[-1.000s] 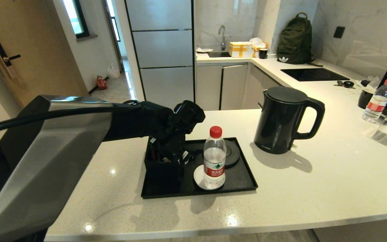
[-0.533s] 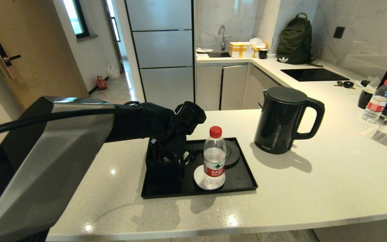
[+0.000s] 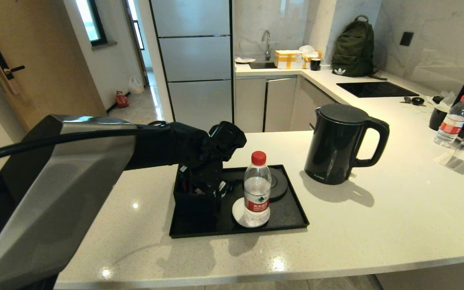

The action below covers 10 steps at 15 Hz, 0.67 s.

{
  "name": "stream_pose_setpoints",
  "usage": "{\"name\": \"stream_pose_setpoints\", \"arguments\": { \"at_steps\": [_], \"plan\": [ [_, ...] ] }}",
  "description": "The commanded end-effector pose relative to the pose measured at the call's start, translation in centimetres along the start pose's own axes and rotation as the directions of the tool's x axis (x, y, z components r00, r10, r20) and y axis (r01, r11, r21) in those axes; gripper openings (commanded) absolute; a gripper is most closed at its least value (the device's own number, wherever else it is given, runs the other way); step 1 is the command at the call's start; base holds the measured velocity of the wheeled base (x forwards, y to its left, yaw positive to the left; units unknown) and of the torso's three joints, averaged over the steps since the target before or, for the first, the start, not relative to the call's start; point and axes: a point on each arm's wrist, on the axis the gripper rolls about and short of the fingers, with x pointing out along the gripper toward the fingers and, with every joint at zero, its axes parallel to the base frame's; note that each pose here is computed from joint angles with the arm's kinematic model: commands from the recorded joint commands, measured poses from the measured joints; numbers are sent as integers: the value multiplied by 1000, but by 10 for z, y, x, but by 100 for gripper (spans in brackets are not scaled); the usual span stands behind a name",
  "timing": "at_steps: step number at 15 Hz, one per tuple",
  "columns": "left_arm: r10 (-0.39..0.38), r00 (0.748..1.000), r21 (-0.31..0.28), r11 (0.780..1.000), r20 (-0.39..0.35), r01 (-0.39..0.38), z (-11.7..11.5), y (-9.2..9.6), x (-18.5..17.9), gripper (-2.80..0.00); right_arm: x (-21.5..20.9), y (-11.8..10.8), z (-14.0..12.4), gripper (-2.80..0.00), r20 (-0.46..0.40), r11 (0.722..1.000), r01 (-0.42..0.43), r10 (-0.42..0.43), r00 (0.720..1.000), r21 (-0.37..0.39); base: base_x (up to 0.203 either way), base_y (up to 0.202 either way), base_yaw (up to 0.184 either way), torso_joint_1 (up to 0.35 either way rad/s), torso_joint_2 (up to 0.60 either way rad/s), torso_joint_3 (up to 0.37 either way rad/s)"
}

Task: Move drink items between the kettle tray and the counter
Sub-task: Pick up the tea bag

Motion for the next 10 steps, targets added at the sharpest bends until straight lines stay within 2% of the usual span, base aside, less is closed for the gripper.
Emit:
{"name": "stream_pose_setpoints", "arguments": {
  "at_steps": [1,10],
  "plan": [
    [3,1000,-6,1000,0,-3,0,2,-1,0,0,0,0,-280,-2,1000,2,-2,1000,-1,0,0,0,0,0,0],
    [4,1000,-2,1000,-3,-4,-1,2,-4,0,0,0,0,-280,-2,1000,0,0,1000,-1,0,0,0,0,0,0]
  ]
}}
